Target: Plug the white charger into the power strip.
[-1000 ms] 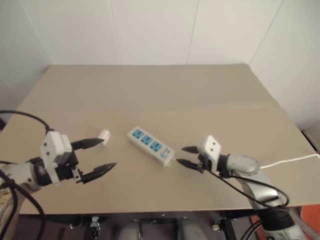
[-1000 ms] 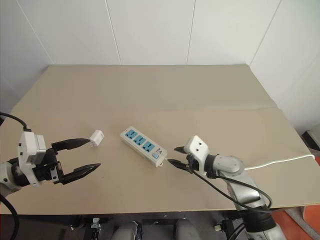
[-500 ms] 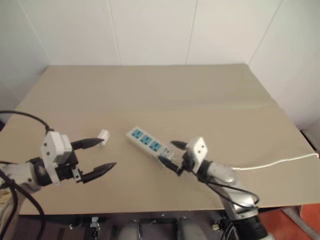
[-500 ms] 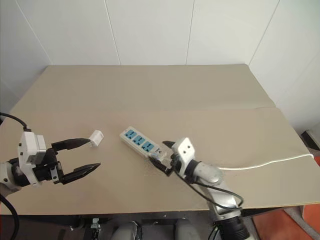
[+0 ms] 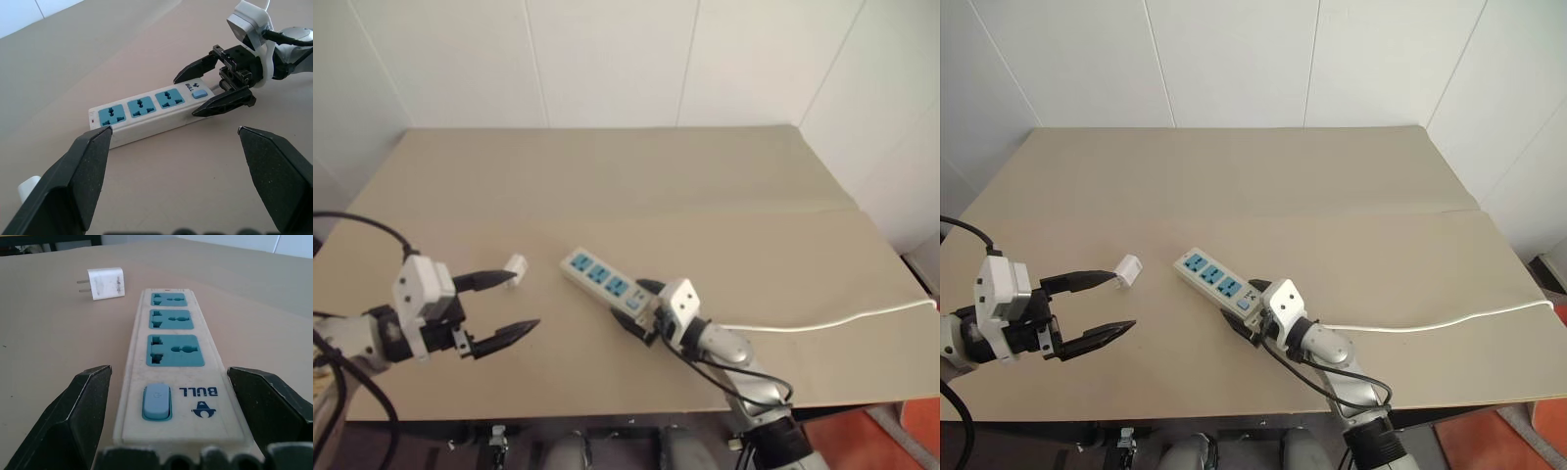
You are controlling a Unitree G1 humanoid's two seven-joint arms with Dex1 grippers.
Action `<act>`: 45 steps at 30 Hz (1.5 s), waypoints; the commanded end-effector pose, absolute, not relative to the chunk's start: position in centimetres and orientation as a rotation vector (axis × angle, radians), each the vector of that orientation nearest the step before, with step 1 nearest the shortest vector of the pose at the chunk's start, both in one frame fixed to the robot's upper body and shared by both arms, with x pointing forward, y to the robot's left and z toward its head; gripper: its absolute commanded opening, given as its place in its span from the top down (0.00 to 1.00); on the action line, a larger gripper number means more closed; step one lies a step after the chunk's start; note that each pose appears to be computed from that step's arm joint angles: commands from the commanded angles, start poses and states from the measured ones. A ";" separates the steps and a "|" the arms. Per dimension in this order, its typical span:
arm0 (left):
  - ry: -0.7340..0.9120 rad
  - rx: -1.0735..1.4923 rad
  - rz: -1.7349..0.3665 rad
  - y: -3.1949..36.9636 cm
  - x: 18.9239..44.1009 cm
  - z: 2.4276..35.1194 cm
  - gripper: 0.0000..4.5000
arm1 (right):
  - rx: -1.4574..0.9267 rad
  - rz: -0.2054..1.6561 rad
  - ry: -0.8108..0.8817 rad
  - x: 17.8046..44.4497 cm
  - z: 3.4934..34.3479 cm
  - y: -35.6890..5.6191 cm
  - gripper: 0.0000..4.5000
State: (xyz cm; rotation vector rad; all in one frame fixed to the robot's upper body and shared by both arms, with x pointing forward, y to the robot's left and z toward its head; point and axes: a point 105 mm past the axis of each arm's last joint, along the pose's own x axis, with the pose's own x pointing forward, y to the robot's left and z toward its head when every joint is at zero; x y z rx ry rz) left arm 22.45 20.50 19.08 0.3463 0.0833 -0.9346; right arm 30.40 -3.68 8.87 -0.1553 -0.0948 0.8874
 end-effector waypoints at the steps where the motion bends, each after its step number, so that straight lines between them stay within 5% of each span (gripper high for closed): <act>1: 0.062 0.379 -0.943 20.3 22.4 19.7 0.00 | -0.153 0.912 -0.122 30.5 9.6 -3.3 0.01; 17: 0.064 0.393 -0.941 20.3 22.6 19.5 0.00 | -0.118 0.931 0.006 31.3 5.5 -2.1 0.01; 22: 0.066 0.396 -0.937 20.4 22.5 19.5 0.00 | -0.121 1.007 0.023 30.8 5.1 -2.0 0.24; 30: 0.048 0.389 -0.939 20.5 22.9 19.9 0.00 | -0.117 0.977 -0.031 32.1 6.4 -3.0 0.24; 40: 0.076 0.388 -0.822 22.5 27.3 22.6 0.00 | -0.194 1.233 -0.189 31.6 11.1 -7.4 0.24; 45: 0.242 0.382 -0.639 24.6 30.9 23.3 0.00 | -0.265 1.417 -0.184 30.0 11.0 -8.1 0.24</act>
